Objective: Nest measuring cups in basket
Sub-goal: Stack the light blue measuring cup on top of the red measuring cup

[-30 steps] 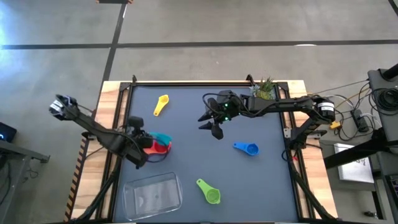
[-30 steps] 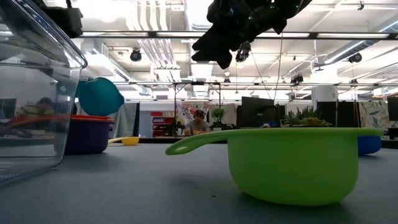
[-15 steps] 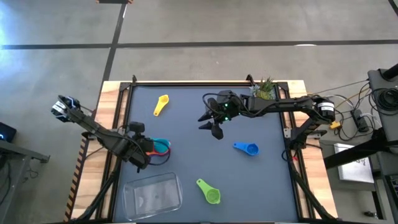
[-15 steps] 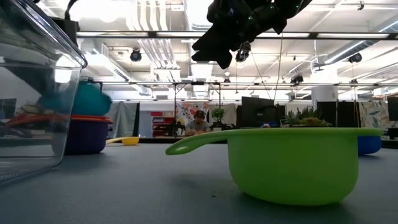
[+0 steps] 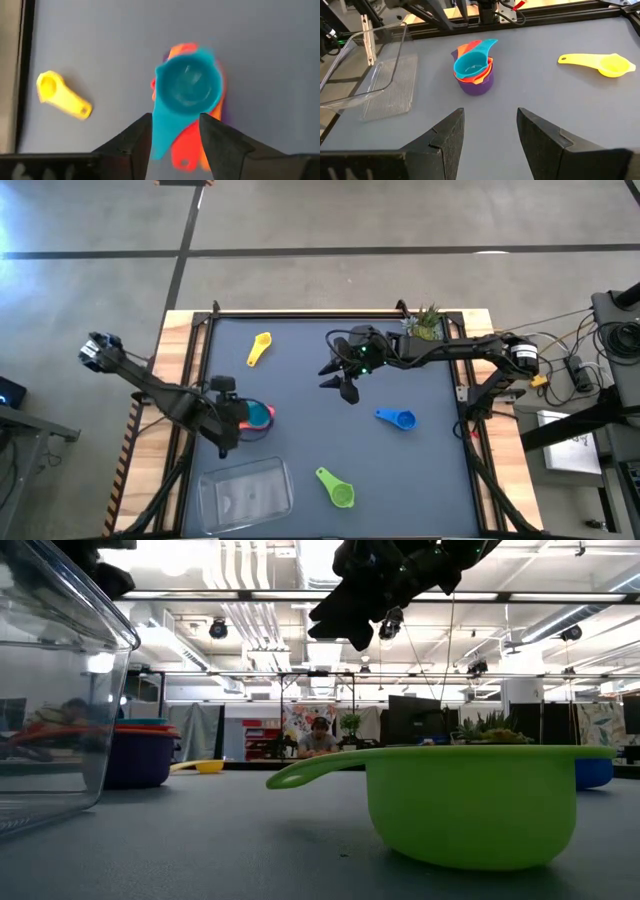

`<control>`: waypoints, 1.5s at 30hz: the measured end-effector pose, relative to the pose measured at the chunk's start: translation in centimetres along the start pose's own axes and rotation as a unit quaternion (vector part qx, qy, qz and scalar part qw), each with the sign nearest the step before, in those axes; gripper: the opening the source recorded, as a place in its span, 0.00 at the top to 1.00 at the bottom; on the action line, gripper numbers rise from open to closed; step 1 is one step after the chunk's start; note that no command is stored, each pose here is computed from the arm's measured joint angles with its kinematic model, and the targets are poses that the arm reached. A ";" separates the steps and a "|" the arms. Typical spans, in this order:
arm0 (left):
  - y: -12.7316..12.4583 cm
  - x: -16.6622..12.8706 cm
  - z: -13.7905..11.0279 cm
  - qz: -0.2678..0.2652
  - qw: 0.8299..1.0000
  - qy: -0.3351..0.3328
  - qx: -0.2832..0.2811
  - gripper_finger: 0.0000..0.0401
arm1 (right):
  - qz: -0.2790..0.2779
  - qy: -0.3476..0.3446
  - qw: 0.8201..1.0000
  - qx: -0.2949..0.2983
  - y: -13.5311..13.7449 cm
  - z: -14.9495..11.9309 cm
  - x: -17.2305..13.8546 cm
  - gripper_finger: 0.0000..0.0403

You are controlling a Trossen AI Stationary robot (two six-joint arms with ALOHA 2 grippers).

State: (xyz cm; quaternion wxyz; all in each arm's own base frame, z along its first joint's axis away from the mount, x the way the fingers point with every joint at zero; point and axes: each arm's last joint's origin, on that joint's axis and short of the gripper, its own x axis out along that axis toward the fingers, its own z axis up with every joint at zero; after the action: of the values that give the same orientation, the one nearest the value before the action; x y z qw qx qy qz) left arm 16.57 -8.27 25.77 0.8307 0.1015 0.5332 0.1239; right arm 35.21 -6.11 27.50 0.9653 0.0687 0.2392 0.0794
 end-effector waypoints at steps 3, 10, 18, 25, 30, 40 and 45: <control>1.1 -0.9 -1.0 -0.036 0.997 -0.062 -0.037 0.64 | 0.001 0.002 1.000 -0.007 0.1 -0.2 0.1 0.58; 4.4 -0.4 -5.6 -0.061 0.975 -0.148 -0.154 0.71 | 0.004 0.015 1.000 -0.016 0.2 -1.0 0.3 0.58; 6.5 -0.2 -6.2 -0.041 0.948 -0.186 -0.255 0.81 | 0.011 0.023 0.999 -0.033 0.6 -1.7 0.6 0.58; 7.0 1.3 -4.8 -0.006 0.953 -0.132 -0.274 0.89 | 0.013 0.024 0.999 -0.037 0.7 -1.8 0.7 0.58; 6.8 4.0 -3.9 0.010 0.965 -0.044 -0.258 0.90 | 0.013 0.024 0.999 -0.043 0.7 -1.8 0.7 0.58; 7.8 7.5 -1.9 0.035 0.965 0.068 -0.249 0.90 | 0.013 0.032 0.999 -0.039 0.7 -2.4 0.8 0.58; 7.3 8.4 -1.3 -0.003 0.967 0.128 -0.222 0.90 | 0.013 0.033 0.999 -0.038 0.7 -2.4 0.8 0.58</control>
State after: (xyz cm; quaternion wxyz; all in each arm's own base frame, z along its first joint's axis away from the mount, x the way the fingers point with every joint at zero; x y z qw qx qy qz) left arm 18.00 1.29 20.21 0.7576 -0.1037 0.5948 0.2480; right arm 34.64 -5.06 25.12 0.9577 0.0320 0.2668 0.1035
